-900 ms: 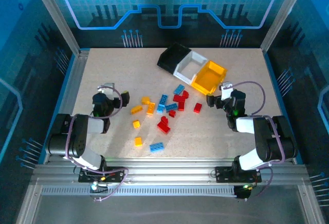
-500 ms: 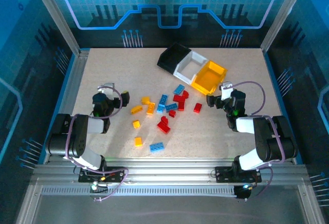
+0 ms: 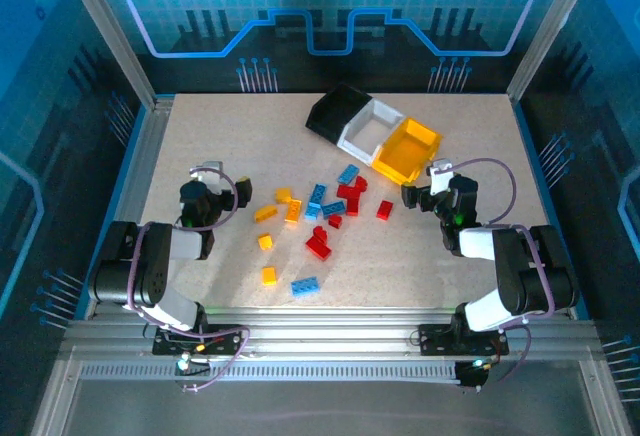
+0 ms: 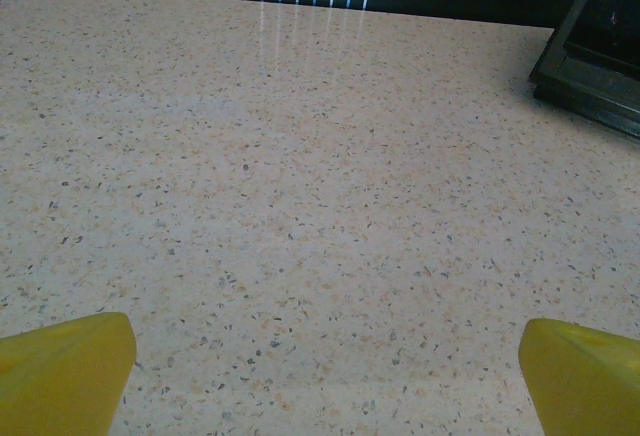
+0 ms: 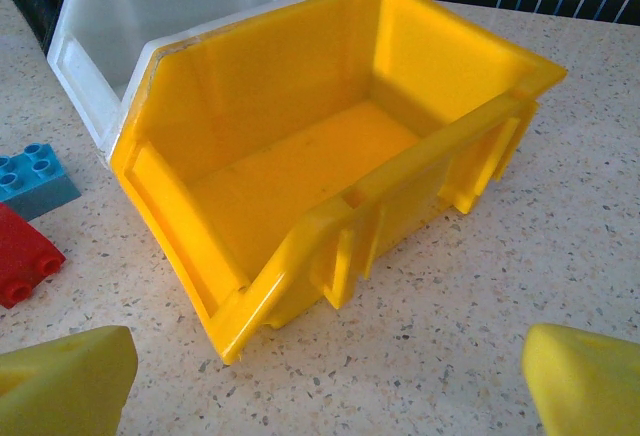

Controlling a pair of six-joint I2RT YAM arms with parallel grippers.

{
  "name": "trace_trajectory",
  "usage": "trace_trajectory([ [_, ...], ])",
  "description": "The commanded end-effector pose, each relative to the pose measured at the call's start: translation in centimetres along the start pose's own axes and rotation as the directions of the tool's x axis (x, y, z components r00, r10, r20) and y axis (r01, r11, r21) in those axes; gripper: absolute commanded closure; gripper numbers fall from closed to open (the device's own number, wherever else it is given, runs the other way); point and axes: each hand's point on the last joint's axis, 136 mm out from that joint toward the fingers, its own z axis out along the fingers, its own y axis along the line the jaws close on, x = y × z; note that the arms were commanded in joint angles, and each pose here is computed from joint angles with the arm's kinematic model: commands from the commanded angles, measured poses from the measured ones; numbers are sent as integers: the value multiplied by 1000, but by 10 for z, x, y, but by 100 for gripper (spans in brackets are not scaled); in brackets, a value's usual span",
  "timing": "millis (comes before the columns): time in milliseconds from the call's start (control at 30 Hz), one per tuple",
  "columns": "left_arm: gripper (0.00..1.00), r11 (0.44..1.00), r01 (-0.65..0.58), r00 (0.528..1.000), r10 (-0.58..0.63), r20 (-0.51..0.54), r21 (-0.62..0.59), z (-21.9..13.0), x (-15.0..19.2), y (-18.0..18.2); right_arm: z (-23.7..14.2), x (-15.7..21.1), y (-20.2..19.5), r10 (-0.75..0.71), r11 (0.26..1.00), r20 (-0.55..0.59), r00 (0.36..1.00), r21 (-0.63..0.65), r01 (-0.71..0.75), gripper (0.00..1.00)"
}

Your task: Sort the legos into containers by color

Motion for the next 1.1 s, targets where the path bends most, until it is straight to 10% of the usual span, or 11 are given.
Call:
trace_trajectory([
  [0,1,1000,-16,1000,15,13,21,2,-6,-3,2,-6,-4,3,1000,15,1000,1,-3,0],
  [900,1,999,11,999,-8,53,-51,-17,-27,7,-3,-35,-23,50,994,-77,996,101,-42,0],
  [1067,1,993,63,997,-59,42,-101,-37,-57,11,-22,-50,-48,321,931,-138,937,225,-286,0],
])
